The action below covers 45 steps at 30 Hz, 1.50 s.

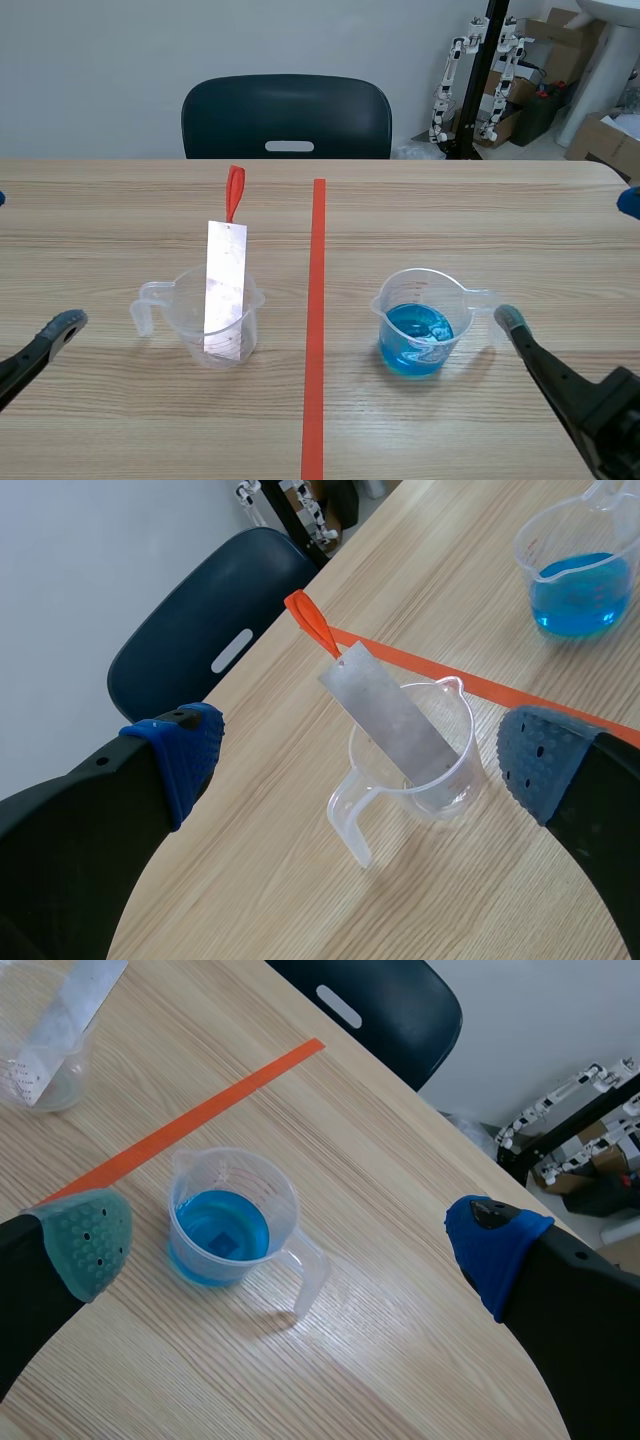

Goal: Do the redox reaction experiment. return to the home posture

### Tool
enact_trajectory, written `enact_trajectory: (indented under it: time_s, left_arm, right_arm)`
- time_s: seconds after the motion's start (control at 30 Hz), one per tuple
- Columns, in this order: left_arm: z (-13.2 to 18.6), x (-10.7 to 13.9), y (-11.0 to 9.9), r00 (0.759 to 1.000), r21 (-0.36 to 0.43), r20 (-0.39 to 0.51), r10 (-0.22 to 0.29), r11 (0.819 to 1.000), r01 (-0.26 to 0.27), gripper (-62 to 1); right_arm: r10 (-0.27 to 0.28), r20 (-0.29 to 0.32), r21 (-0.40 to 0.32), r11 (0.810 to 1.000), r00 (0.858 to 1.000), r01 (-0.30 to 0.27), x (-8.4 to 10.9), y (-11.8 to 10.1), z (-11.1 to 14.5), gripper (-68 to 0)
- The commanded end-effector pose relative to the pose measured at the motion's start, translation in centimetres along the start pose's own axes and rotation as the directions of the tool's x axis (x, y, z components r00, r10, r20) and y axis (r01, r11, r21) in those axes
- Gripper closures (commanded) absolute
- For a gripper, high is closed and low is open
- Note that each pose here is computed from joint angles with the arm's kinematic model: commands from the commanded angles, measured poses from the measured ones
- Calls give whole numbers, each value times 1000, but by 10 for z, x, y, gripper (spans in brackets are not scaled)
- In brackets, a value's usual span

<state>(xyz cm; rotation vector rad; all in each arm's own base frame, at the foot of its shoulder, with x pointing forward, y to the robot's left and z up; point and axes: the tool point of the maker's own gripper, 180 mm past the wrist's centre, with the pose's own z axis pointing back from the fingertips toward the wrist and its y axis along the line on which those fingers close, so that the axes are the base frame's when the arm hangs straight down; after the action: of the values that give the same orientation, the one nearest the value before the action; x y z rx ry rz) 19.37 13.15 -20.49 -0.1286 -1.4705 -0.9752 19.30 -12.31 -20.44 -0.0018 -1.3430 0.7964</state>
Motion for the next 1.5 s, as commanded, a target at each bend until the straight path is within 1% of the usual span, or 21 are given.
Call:
enact_trajectory:
  time_s: [0.0,1.23,1.3,1.4,1.47]
  left_arm:
    - [-1,7,1,1000,7,25,5,1000,-5,-577]
    - [-1,7,1,1000,7,25,5,1000,-5,-577]
    - [-1,7,1,1000,7,25,5,1000,-5,-577]
    - [-1,7,1,1000,7,25,5,1000,-5,-577]
    - [-1,7,1,1000,7,25,5,1000,-5,-577]
  right_arm:
    - [6,33,-7,1000,999,-6,8,-2,-1,-679]
    - [8,34,-11,1000,999,-7,8,-3,-1,-679]
    - [13,35,-10,1000,999,-12,8,-3,-1,-679]
    - [37,36,-6,999,999,-37,9,-2,-1,-679]
    - [37,39,-6,999,999,-37,9,-2,-1,-679]
